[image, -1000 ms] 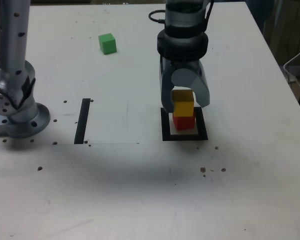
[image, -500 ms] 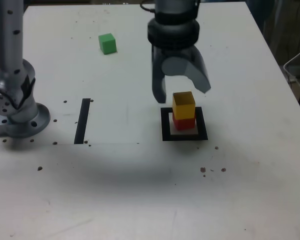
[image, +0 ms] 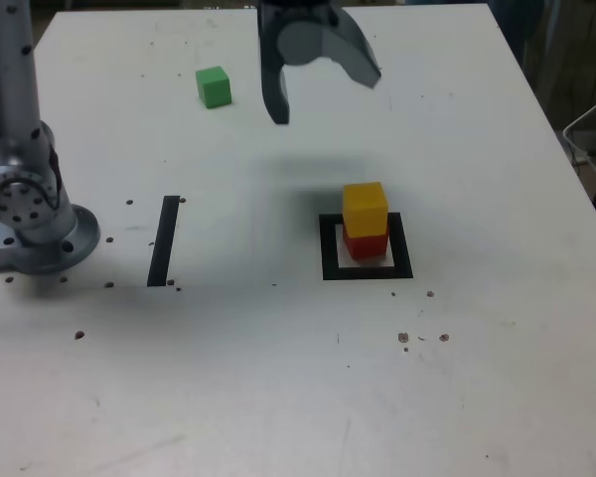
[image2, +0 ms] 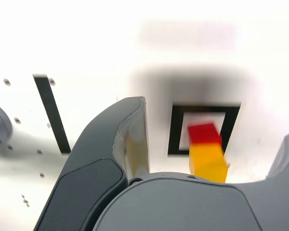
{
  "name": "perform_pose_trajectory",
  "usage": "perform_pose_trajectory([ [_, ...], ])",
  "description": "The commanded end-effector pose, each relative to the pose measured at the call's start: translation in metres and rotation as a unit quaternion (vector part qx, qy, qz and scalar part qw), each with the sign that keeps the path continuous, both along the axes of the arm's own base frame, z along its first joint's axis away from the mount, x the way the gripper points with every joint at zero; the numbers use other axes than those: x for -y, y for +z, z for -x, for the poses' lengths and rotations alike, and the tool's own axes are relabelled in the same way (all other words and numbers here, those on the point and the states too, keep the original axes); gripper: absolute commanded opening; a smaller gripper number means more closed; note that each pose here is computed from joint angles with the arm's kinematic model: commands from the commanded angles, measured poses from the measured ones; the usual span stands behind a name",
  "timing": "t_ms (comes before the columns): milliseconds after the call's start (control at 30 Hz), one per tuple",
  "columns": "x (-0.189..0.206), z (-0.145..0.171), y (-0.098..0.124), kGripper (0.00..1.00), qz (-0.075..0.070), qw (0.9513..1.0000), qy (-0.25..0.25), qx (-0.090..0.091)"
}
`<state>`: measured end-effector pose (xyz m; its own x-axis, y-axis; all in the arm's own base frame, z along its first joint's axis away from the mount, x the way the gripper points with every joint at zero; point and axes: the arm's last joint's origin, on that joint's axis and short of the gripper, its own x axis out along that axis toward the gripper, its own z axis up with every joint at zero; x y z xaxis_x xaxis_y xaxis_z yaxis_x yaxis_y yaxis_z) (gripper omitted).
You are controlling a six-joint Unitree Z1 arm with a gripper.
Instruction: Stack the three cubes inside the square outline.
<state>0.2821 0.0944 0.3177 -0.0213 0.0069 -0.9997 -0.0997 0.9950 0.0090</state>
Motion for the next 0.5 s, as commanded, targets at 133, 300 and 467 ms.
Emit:
perform_pose_trajectory([
  [133, -0.068, 0.027, -0.002, 1.0, -0.01, 0.9969, 0.077, -0.008],
  [300, -0.103, 0.043, -0.015, 1.0, -0.008, 0.9935, 0.11, -0.03],
  [467, -0.123, 0.053, -0.025, 1.0, -0.02, 0.9895, 0.133, -0.054],
])
